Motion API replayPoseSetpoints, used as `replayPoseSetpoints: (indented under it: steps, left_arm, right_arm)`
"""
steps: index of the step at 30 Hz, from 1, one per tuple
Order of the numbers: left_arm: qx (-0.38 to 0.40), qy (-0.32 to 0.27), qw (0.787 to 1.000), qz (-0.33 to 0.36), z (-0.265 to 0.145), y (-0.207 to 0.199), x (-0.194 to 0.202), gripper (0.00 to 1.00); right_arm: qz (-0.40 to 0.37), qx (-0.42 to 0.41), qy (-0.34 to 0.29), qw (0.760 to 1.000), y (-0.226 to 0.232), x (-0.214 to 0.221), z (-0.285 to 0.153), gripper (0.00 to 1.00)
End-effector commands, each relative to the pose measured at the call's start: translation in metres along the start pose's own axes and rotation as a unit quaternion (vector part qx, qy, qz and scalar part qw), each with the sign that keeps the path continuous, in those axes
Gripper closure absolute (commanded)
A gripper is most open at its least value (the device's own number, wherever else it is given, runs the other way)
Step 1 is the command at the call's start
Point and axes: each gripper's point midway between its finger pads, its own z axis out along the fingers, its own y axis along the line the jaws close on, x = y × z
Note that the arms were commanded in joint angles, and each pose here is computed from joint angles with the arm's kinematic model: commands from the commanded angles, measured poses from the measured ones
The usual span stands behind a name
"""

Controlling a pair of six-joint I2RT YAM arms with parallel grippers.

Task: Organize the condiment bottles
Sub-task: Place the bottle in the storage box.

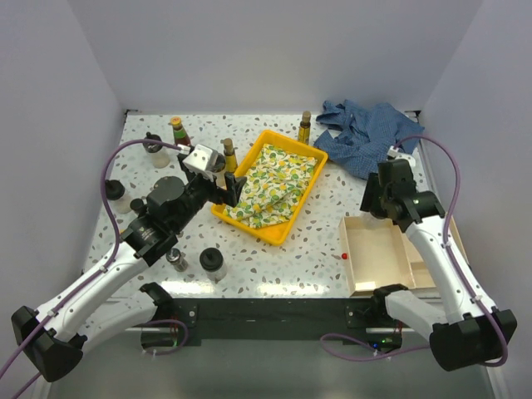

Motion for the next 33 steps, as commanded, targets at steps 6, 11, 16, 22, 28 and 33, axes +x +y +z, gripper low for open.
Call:
replayPoseSetpoints:
  steps: [6, 11, 16, 22, 28, 33]
  left_arm:
    - [0.006, -0.019, 1.0, 0.003, 0.001, -0.003, -0.01, 0.0]
    - [0.003, -0.018, 1.0, 0.003, 0.001, -0.002, -0.009, 0.0]
    - [0.005, -0.016, 1.0, 0.002, 0.002, -0.002, -0.008, 0.0]
    - [0.008, -0.015, 1.0, 0.002, 0.002, -0.004, -0.008, 0.0]
    - [0.011, -0.019, 1.0, 0.0, 0.001, -0.005, -0.01, 0.0]
    - [0.009, -0.021, 1.0, 0.001, 0.0, -0.004, -0.012, 0.0]
  right_arm:
    - [0.031, 0.067, -0.031, 0.997, -0.026, 0.004, 0.004, 0.59]
    - [0.036, 0.063, -0.029, 0.997, -0.02, 0.011, 0.02, 0.58]
    - [0.061, 0.043, -0.036, 0.997, -0.014, 0.012, 0.034, 0.51]
    - [0.058, 0.066, -0.034, 0.996, -0.021, 0.021, 0.058, 0.46]
    - [0.064, 0.083, -0.024, 0.994, -0.025, 0.029, 0.071, 0.29]
    - [0.071, 0.108, -0.034, 0.991, -0.035, 0.03, 0.072, 0.11]
